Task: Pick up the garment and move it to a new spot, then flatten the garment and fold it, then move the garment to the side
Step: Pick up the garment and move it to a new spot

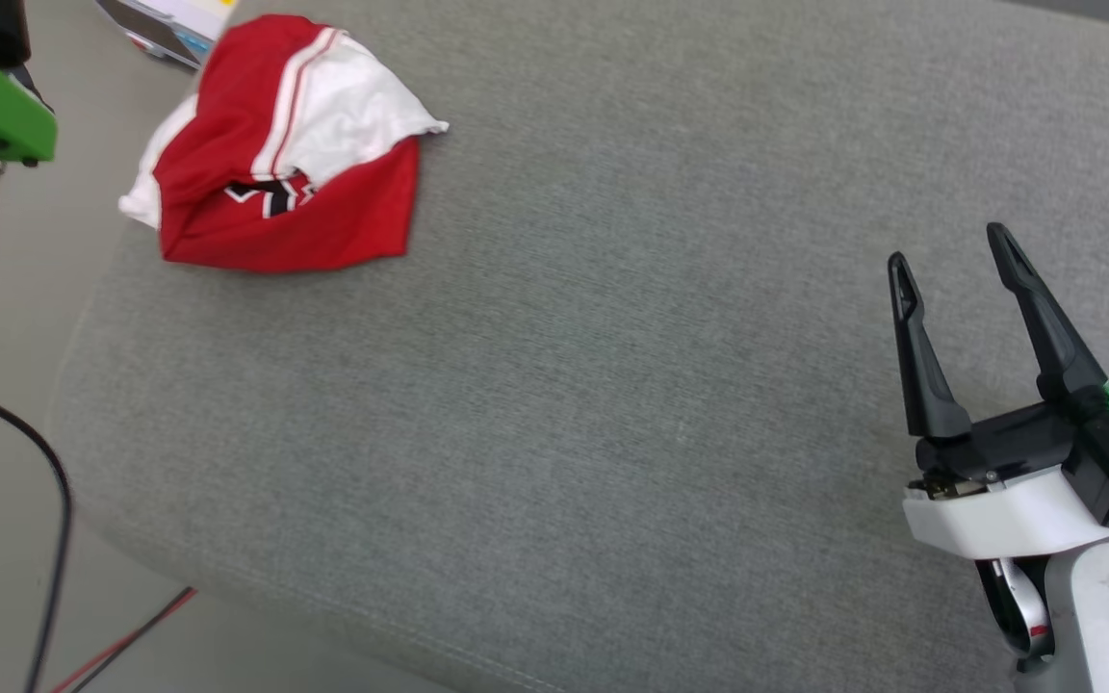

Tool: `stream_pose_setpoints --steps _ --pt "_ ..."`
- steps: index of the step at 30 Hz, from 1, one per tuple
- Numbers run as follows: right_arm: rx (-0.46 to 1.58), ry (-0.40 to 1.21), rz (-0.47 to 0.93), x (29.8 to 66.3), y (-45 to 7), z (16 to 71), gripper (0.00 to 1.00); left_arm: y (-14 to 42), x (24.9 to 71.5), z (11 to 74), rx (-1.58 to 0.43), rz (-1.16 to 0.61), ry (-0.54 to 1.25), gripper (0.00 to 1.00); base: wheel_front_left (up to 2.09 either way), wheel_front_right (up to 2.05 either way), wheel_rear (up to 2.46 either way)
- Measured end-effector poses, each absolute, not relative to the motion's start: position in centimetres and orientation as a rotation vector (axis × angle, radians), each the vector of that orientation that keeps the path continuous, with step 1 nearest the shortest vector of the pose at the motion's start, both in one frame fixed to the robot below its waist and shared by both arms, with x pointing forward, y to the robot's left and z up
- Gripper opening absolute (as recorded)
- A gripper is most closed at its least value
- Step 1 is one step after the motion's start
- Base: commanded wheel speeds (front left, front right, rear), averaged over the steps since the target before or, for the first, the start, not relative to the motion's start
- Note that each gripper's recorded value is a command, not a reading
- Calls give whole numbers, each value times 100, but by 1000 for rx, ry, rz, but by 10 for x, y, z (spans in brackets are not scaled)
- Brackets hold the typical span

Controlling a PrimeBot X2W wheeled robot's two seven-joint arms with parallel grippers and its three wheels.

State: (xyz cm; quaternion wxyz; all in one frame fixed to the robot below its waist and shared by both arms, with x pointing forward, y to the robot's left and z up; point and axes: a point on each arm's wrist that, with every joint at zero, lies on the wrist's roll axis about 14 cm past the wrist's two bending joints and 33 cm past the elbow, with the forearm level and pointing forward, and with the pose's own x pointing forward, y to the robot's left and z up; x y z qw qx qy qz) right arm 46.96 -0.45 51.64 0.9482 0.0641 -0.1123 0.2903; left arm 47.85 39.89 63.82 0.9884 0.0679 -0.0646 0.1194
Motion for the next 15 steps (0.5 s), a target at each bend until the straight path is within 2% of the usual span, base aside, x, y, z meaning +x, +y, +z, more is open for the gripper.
stream_pose_setpoints --steps 7,15 --pt "132 -198 553 479 -20 498 100 382 517 556 87 136 345 100 0 0 0" --pt "116 -151 516 485 -37 475 100 356 505 461 104 24 844 100 0 0 0"
